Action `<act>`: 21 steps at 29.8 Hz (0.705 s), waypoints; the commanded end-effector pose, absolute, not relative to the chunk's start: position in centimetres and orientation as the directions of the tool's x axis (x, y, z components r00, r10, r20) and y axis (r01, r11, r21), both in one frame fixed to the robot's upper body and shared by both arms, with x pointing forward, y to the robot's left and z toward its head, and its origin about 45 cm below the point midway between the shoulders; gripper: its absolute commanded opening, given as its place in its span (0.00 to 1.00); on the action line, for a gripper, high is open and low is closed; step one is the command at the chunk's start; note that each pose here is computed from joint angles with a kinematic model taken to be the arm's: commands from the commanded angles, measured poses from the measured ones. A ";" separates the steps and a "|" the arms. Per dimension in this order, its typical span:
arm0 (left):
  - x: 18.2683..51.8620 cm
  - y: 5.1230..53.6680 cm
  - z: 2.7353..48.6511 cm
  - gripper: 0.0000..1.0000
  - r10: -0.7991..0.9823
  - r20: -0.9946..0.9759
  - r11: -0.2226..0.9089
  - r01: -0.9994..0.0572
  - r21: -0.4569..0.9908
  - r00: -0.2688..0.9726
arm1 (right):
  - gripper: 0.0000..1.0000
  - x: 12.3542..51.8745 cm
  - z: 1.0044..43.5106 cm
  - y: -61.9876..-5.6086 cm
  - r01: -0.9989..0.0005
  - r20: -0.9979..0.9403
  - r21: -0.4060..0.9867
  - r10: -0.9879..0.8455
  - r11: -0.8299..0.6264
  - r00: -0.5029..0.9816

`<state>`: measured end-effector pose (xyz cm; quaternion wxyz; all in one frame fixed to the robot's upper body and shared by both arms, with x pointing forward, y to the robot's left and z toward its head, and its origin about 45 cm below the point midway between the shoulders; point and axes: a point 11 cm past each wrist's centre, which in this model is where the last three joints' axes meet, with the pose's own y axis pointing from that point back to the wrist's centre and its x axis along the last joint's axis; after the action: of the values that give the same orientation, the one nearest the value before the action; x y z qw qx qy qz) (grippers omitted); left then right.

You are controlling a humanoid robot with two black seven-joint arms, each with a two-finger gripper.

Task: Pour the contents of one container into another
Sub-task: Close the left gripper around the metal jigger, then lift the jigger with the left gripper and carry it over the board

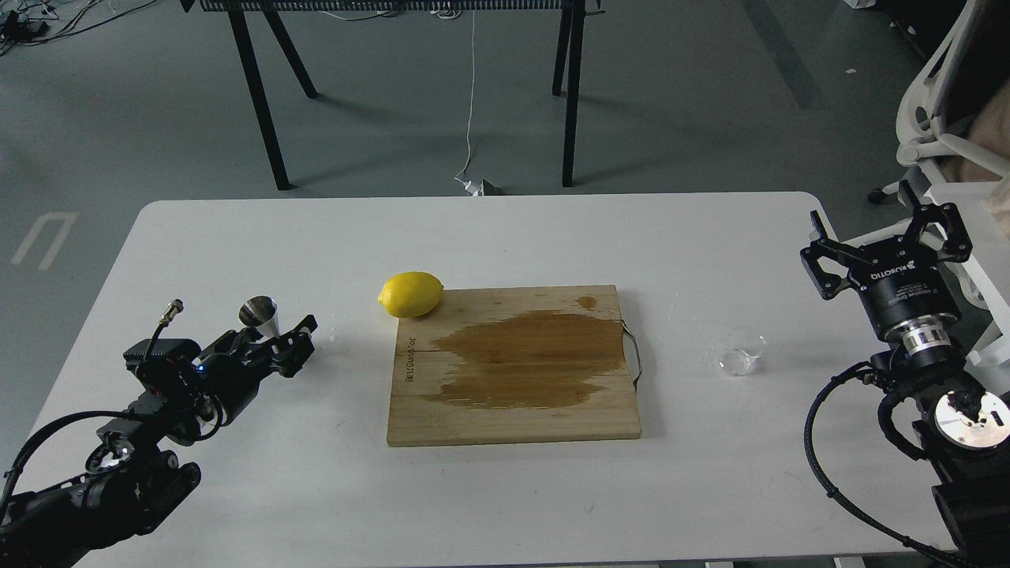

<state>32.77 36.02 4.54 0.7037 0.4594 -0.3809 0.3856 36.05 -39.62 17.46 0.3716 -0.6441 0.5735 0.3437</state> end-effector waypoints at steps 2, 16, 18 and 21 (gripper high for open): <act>32.8 36.1 4.5 0.54 0.191 0.890 0.279 -0.893 0.354 0.413 | 0.99 36.1 17.5 -39.6 -0.994 -0.869 -0.084 -0.483 -0.066 0.106; 32.7 36.7 4.4 0.20 0.185 0.890 0.263 -0.894 0.363 0.416 | 0.99 36.0 17.4 -39.6 -0.994 -0.869 -0.084 -0.484 -0.067 0.106; 32.8 36.7 4.5 0.13 0.186 0.892 0.263 -0.895 0.360 0.413 | 0.99 36.0 17.4 -39.6 -0.994 -0.869 -0.084 -0.484 -0.067 0.106; 32.8 36.7 4.5 0.10 0.185 0.892 0.262 -0.895 0.360 0.413 | 0.99 36.1 17.4 -39.5 -0.994 -0.870 -0.084 -0.482 -0.068 0.106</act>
<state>32.78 36.63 4.45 0.6986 0.4678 -0.3792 0.3865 36.05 -39.59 17.44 0.3712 -0.6443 0.5734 0.3440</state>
